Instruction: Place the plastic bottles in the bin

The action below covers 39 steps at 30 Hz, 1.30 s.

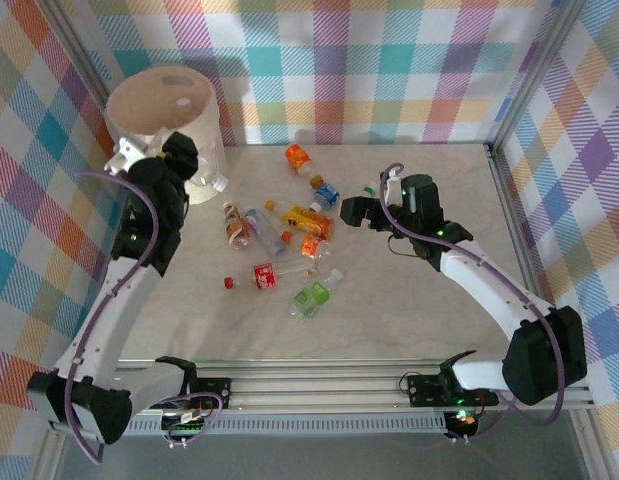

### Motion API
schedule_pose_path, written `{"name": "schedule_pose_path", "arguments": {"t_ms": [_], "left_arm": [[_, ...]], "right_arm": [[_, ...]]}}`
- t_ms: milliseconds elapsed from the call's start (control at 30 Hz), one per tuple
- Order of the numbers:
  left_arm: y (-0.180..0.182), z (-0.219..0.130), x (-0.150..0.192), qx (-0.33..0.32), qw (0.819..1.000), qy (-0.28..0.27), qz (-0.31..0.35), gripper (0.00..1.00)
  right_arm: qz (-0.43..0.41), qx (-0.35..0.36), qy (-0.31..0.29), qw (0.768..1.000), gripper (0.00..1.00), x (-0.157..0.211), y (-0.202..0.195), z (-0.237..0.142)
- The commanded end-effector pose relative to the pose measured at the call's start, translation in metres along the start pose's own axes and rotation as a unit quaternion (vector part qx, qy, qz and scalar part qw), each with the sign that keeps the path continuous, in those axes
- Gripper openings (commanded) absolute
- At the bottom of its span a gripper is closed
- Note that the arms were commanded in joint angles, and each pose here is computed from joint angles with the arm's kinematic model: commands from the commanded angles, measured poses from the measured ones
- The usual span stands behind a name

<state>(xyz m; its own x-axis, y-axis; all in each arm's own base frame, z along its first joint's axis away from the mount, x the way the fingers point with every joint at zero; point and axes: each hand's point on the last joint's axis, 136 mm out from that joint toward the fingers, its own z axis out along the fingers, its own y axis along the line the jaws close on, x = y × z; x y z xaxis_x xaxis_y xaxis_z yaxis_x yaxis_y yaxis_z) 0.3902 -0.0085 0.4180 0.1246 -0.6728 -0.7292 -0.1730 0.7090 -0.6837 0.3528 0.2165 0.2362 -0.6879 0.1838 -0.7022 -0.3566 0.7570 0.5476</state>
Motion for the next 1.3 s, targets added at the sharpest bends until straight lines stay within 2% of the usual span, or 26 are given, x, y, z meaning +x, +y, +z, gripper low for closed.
{"name": "schedule_pose_path", "arguments": {"t_ms": [0,233,433,567,800,933,1133,1200,1267], "left_arm": [[-0.01,0.024,-0.029,0.003,0.998,-0.048,0.03,0.57],[-0.035,0.07,-0.066,0.0,0.995,-0.096,0.03,0.57],[-0.016,0.112,-0.075,-0.031,0.993,-0.11,-0.018,0.58],[-0.005,0.138,-0.079,-0.062,0.99,-0.127,-0.024,0.58],[0.011,0.178,-0.075,-0.117,0.982,-0.14,0.046,0.55],[0.02,0.2,-0.068,-0.138,0.978,-0.118,0.104,0.55],[0.051,0.223,-0.047,-0.154,0.98,-0.047,0.119,0.55],[0.056,0.229,-0.033,-0.135,0.98,-0.017,0.143,0.55],[0.053,0.237,-0.017,-0.084,0.979,0.02,0.183,0.56]], "right_arm": [[-0.003,-0.007,-0.02,1.0,1.0,-0.007,0.004,-0.008],[0.0,-0.009,-0.023,1.0,1.0,-0.008,0.006,-0.011],[-0.009,-0.001,-0.023,1.0,1.0,-0.006,0.004,-0.015],[-0.01,-0.002,-0.023,1.0,1.0,-0.007,0.005,-0.016],[-0.008,0.008,-0.019,1.0,1.0,-0.004,0.001,-0.017],[-0.004,0.011,-0.015,1.0,1.0,0.0,-0.002,-0.016],[-0.004,0.011,-0.012,1.0,1.0,-0.001,-0.002,-0.013],[-0.003,0.011,-0.01,1.0,1.0,-0.001,-0.002,-0.012],[-0.005,0.011,-0.009,1.0,1.0,-0.002,-0.002,-0.012]]}}
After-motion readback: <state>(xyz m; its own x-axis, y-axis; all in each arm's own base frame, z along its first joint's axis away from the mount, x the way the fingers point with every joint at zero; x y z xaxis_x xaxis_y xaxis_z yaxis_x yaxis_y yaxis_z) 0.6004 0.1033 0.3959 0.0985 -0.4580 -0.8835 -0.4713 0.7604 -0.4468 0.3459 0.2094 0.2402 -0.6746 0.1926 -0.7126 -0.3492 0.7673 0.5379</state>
